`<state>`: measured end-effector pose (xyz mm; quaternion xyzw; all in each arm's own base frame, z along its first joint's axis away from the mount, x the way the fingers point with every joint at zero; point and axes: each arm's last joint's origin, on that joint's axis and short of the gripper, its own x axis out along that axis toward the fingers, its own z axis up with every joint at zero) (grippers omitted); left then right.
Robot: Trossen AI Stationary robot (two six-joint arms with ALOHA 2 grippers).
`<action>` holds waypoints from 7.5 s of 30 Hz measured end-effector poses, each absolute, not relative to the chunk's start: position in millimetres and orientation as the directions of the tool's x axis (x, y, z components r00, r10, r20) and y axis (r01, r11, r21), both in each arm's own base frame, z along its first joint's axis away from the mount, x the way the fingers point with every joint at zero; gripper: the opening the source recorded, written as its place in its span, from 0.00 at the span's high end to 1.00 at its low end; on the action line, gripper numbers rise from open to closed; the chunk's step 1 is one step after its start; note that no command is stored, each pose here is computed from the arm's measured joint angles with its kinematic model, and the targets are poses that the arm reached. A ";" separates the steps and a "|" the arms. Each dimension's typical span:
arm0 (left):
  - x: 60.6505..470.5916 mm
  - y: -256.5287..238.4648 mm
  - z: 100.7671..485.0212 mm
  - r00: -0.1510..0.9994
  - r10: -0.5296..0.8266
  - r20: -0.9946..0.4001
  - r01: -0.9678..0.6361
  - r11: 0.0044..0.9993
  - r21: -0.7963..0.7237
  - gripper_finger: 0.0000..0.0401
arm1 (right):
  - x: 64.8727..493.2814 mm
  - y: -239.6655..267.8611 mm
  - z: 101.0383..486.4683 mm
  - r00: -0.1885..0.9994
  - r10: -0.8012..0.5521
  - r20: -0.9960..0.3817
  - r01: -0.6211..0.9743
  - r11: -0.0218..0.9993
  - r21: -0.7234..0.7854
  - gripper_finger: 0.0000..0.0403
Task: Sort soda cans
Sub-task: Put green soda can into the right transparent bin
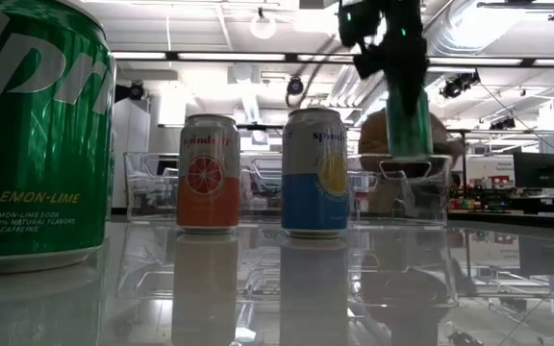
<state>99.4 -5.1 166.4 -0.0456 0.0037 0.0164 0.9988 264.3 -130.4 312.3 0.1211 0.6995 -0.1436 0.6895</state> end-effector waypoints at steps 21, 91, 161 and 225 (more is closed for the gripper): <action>99.4 -5.0 166.4 0.999 0.035 -0.009 -0.036 0.995 -0.091 0.18 | 254.6 -137.4 235.4 -0.050 0.065 -0.997 0.378 0.925 0.042 0.24; 99.4 -4.9 166.4 0.999 0.038 -0.009 -0.038 0.995 -0.089 0.18 | 182.5 114.8 328.7 0.017 0.270 -0.963 0.777 0.602 0.183 0.15; 99.4 -4.9 166.5 0.999 0.039 -0.009 -0.039 0.991 -0.125 0.18 | 287.4 -78.7 365.9 0.139 -0.128 -0.982 0.519 0.854 -0.038 0.28; 99.4 -4.8 166.5 0.999 0.042 -0.007 -0.042 0.996 -0.084 0.18 | 343.3 -132.6 248.3 -0.165 0.101 -0.981 0.369 0.929 0.033 0.25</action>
